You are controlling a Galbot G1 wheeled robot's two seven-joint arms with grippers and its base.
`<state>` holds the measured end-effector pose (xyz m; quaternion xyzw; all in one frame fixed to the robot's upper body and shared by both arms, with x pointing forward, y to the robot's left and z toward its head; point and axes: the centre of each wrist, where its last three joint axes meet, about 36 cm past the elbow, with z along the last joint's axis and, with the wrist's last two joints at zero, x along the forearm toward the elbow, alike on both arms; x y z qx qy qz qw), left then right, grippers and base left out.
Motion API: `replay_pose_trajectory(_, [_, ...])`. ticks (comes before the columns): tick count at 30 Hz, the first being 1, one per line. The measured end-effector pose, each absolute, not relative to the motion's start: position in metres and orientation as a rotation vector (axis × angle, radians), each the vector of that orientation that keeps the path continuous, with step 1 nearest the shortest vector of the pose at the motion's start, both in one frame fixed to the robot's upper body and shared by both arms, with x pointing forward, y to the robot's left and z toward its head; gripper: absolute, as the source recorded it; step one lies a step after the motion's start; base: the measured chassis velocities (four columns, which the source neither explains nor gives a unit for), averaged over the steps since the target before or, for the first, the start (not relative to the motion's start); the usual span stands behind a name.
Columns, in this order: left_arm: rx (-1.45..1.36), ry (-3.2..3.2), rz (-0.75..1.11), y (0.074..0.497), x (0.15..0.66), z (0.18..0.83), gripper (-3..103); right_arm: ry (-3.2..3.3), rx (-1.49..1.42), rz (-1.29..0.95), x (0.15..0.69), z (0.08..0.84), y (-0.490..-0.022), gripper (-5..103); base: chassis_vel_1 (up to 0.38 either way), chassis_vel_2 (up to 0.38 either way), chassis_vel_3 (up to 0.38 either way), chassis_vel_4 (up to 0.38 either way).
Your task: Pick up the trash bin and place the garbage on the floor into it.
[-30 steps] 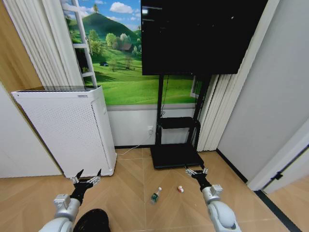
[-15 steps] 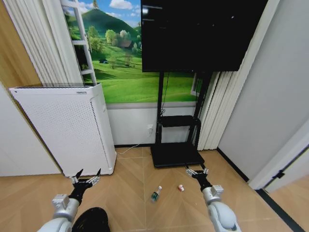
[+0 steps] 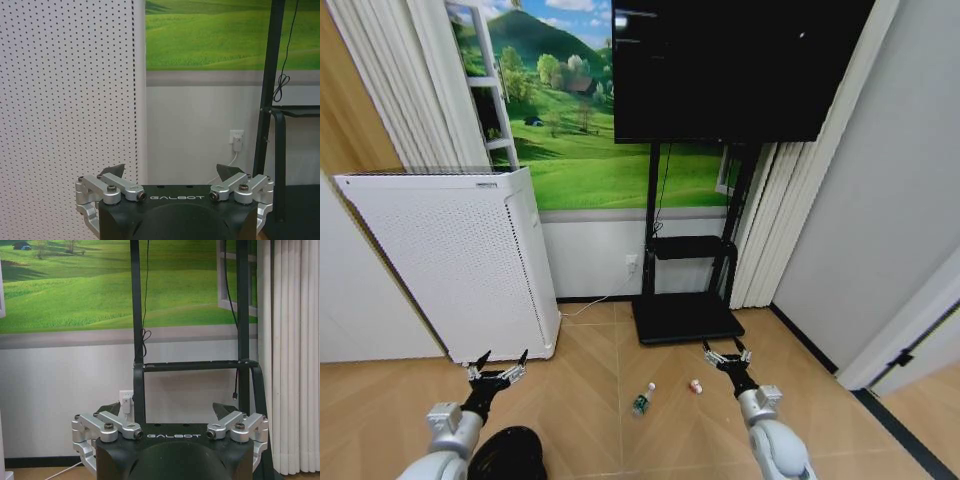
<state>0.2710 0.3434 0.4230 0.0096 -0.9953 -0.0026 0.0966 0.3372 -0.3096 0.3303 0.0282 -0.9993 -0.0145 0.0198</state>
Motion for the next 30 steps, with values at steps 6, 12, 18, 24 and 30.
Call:
replay_pose_trajectory(6, [0.035,-2.941,-0.006,0.3457,0.2708,0.4196,100,-3.092,0.092,-0.043,0.3376,0.3273,-0.3082,100,0.0,0.0,0.0,0.0])
replay_pose_trajectory(12, [0.034,-2.942,-0.006,0.347,0.271,0.4194,100,-3.092,0.092,-0.042,0.3382,0.3274,-0.308,100,0.0,0.0,0.0,0.0])
replay_pose_trajectory(18, [0.03,-2.946,-0.004,0.348,0.2723,0.4203,100,-3.089,0.091,-0.044,0.3381,0.3266,-0.3074,100,0.0,0.0,0.0,0.0])
replay_pose_trajectory(24, [0.026,-2.945,-0.005,0.3482,0.2721,0.4202,100,-3.086,0.09,-0.049,0.3372,0.3255,-0.3063,100,0.0,0.0,0.0,0.0])
replay_pose_trajectory(30, [0.021,-2.945,-0.012,0.3494,0.2719,0.4215,100,-3.083,0.091,-0.054,0.3363,0.3246,-0.305,100,0.0,0.0,0.0,0.0])
